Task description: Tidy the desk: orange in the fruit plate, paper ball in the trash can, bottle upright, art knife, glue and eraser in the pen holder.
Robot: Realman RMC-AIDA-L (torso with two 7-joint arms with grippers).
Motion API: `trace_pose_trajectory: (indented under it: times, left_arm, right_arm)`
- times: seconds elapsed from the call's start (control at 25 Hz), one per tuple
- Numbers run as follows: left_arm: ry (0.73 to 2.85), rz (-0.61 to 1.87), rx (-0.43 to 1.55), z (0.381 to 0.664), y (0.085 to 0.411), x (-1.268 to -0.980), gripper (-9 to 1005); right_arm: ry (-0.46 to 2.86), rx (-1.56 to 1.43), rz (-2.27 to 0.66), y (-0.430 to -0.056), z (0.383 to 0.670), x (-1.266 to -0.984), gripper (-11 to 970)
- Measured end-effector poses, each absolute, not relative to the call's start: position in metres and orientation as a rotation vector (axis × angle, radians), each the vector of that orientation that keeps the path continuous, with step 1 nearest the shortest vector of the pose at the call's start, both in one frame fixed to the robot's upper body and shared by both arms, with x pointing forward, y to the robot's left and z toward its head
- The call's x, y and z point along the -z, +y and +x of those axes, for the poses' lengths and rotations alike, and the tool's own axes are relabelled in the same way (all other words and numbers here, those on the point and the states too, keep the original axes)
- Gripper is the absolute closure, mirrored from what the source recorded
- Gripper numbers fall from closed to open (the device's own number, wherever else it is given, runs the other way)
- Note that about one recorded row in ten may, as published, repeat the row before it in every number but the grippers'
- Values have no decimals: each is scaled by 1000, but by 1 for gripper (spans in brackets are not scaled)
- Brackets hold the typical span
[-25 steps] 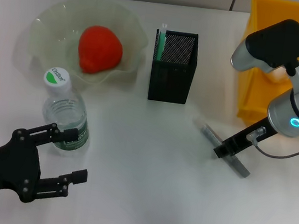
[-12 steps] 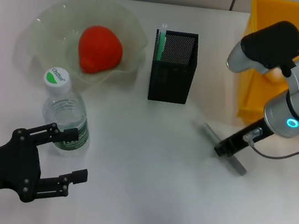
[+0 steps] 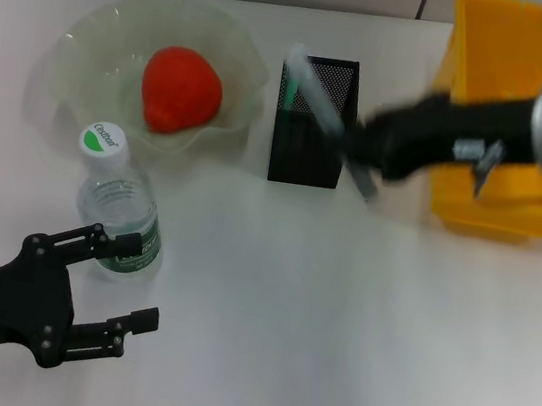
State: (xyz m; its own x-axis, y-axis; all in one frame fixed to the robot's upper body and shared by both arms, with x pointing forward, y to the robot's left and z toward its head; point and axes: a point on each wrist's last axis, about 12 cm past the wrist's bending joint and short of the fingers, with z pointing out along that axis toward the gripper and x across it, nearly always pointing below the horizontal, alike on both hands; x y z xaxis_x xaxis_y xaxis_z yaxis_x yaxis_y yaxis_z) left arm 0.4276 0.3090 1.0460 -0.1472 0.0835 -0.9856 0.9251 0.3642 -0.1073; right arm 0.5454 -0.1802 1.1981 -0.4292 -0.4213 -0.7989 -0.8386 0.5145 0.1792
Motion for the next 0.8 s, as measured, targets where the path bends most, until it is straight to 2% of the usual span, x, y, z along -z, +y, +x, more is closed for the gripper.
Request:
trace_pose_trajectory:
  times: [0.12, 0.32, 0.44, 0.8]
  left_arm:
    - [1536, 941, 968, 427, 309, -1046, 213]
    - [1535, 944, 964, 427, 309, -1045, 213]
    - [1536, 944, 964, 427, 309, -1045, 213]
    - [1531, 945, 971, 429, 308, -1046, 213]
  right_arm:
    - [1788, -826, -966, -190, 550, -1200, 803]
    - [1534, -782, -827, -204, 576, -1168, 790]
    - [1499, -786, -713, -205, 601, -1135, 781]
    - [1570, -793, -702, -187, 616, -1111, 757]
